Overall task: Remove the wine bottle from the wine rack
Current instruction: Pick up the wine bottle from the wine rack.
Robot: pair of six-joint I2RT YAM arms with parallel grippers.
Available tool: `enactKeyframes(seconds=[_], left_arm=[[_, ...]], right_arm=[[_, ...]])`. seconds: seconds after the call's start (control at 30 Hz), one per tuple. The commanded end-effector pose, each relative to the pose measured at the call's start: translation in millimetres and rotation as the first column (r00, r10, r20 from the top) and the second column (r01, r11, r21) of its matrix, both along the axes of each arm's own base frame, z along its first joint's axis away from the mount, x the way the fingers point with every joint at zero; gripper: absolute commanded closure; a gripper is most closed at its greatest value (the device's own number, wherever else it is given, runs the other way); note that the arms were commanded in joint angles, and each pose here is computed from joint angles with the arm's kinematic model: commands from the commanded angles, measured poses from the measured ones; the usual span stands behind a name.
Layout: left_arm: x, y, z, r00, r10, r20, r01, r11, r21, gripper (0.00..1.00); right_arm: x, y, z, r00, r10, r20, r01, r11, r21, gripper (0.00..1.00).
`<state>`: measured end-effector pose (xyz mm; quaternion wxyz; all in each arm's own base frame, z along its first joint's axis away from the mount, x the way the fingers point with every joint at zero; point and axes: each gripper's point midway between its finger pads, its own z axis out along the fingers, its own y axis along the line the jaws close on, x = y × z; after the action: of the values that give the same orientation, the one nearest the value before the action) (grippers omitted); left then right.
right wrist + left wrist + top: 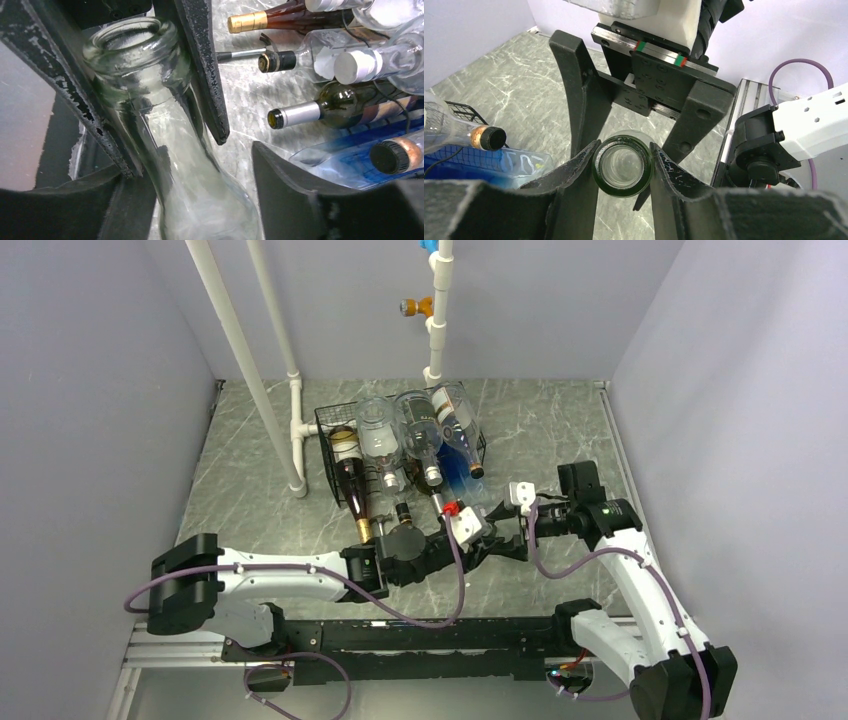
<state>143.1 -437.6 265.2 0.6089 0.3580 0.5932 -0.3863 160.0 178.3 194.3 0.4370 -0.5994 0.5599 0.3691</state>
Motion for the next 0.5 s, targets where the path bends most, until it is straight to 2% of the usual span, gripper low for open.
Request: enactKeyframes(seconds=[0.0,0.1,0.2,0.33,0.4,0.47], left_arm=[[6,-4,26,0.999,0.011,0.034,-0.010,0.999,-0.045,1.00],[7,-3,29,1.000,0.016,0.021,-0.015,0.998,-0.058,1.00],[6,-2,34,1.000,0.007,0.007,-0.007,0.997,-0.076,0.97],[-2,1,40,0.999,-0.038,-0.023,0.035,0.994,-0.107,0.52],[-6,2,43,0.997,-0.063,-0.044,0.057,0.991,-0.117,0.33],[-10,4,44,0.994,-0.087,-0.061,0.079,0.989,-0.123,0.20]], right_arm=[[-3,3,16,1.000,0.009,-0.004,-0.009,0.999,0.040,0.41],[-1,2,14,1.000,-0.001,0.003,0.001,1.000,0.030,0.64],[0,1,14,1.000,-0.006,0.010,0.006,1.000,0.029,0.77],[1,-1,19,1.000,-0.015,0.016,0.015,0.999,0.041,0.89],[2,-4,21,1.000,-0.024,0.018,0.023,0.999,0.047,0.93],[3,-6,23,0.999,-0.034,0.020,0.032,0.998,0.051,0.95]])
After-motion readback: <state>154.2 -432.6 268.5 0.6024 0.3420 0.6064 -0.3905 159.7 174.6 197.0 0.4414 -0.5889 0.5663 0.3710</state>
